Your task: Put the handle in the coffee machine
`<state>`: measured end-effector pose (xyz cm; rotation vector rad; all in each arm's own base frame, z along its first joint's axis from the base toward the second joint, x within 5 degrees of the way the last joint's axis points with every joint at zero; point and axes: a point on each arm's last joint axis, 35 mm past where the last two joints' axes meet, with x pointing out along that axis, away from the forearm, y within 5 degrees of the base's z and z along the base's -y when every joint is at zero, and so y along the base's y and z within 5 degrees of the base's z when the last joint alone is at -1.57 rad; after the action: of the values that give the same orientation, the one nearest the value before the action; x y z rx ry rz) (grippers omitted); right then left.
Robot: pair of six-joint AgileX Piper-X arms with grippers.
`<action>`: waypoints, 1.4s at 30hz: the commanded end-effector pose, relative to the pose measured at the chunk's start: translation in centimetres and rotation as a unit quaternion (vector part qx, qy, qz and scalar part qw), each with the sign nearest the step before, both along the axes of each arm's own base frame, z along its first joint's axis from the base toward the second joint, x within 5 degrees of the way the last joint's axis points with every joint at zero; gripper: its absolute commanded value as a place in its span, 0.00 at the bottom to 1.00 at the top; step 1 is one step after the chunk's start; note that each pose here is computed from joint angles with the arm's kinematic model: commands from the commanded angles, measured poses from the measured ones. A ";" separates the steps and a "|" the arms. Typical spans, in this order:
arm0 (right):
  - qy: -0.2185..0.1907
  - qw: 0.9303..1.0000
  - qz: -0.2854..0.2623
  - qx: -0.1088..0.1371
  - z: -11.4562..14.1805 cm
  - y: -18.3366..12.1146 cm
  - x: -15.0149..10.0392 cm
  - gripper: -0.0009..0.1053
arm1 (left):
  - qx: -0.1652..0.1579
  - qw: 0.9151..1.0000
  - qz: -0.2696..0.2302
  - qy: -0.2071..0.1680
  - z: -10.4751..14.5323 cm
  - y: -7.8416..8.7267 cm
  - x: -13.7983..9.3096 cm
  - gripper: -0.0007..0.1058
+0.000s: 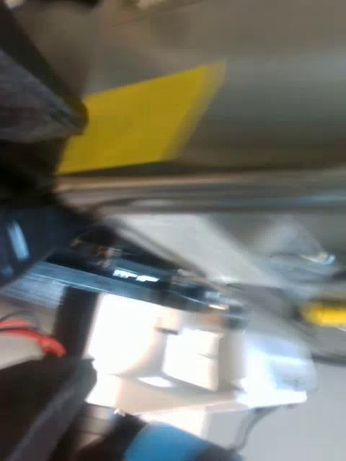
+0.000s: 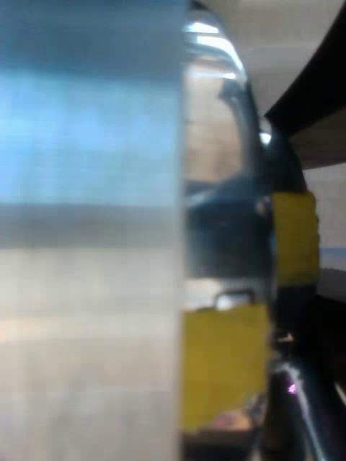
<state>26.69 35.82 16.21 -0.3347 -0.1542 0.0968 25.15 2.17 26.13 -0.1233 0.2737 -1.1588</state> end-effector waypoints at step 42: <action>-0.066 0.994 0.010 0.092 5.2 -0.4 -0.2 0.35 | 0.318 0.925 0.163 0.129 2.9 -2.6 -2.6 0.01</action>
<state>26.68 35.82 16.22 -0.3348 -0.1548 0.0985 22.77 0.03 28.78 0.2344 0.8128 -0.6603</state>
